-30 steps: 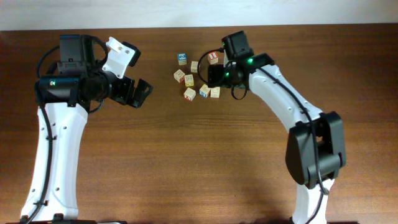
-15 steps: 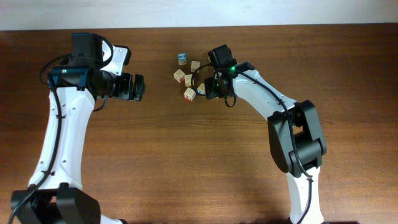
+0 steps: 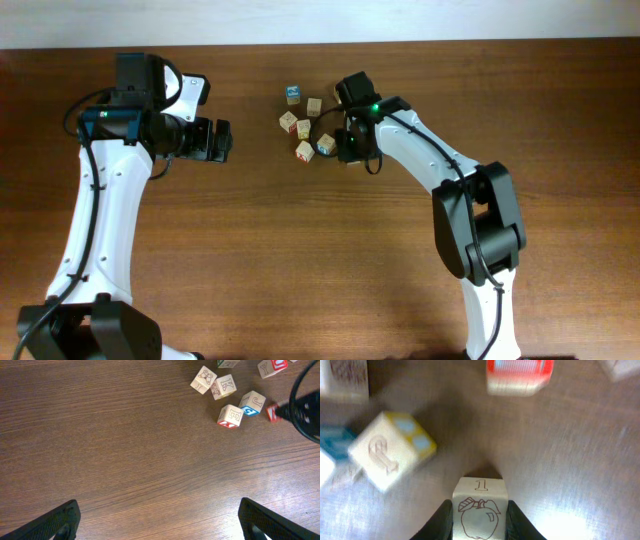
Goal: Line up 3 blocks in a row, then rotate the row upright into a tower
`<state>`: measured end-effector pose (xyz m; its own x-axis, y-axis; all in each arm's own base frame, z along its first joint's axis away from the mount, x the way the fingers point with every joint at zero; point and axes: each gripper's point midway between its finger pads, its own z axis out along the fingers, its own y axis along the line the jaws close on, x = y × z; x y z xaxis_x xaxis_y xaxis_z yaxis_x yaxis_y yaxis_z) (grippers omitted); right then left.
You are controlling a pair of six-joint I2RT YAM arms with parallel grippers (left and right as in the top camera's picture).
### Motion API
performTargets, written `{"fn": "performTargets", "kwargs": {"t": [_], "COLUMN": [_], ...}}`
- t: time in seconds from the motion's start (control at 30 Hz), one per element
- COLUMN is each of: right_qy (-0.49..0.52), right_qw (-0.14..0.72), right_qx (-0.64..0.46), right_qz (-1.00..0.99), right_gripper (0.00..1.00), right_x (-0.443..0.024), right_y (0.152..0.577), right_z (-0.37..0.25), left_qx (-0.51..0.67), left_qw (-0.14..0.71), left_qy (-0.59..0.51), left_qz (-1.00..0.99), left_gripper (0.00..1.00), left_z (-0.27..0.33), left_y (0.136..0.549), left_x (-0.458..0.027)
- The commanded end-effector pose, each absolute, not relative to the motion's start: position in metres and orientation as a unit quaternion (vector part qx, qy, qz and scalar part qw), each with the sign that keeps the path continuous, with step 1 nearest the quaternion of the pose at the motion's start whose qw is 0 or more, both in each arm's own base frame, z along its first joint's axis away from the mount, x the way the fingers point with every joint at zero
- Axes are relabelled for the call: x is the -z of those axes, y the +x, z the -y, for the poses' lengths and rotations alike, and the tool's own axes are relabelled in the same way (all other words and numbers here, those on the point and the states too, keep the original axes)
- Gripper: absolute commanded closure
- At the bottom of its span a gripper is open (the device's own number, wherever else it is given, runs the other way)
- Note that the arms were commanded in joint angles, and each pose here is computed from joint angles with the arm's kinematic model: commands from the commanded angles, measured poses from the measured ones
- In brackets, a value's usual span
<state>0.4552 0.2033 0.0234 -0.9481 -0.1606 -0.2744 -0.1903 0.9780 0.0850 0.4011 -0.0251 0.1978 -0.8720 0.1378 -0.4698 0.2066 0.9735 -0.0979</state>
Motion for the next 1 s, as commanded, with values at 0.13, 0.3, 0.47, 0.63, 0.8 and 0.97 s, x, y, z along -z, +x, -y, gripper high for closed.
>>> {"fn": "performTargets", "kwargs": {"t": [0.13, 0.3, 0.47, 0.63, 0.8, 0.97], "right_qy": [-0.056, -0.054, -0.055, -0.068, -0.058, -0.049], "right_qw": [-0.013, -0.039, -0.028, 0.046, 0.14, 0.149], "right_qx": [-0.063, -0.054, -0.058, -0.097, -0.137, -0.143], "right_qz": [-0.996, -0.996, -0.996, -0.992, -0.979, -0.977], "right_gripper": [0.77, 0.65, 0.56, 0.55, 0.49, 0.49], "right_x": [-0.04, -0.04, -0.042, -0.089, -0.133, -0.135], "right_y": [0.386, 0.374, 0.379, 0.417, 0.459, 0.463], "right_z": [-0.196, -0.19, -0.193, -0.214, -0.235, -0.24], "left_qx": [0.071, 0.07, 0.07, 0.07, 0.07, 0.07], "left_qw": [0.242, 0.246, 0.246, 0.247, 0.247, 0.247], "left_qy": [0.082, 0.082, 0.082, 0.082, 0.082, 0.082], "left_qz": [-0.964, -0.963, -0.963, -0.963, -0.963, -0.963], "left_gripper": [0.01, 0.01, 0.01, 0.01, 0.01, 0.01], "left_z": [0.024, 0.024, 0.024, 0.024, 0.024, 0.024], "left_y": [0.405, 0.407, 0.407, 0.407, 0.407, 0.407], "left_x": [-0.202, -0.203, -0.203, -0.203, -0.203, -0.203]}}
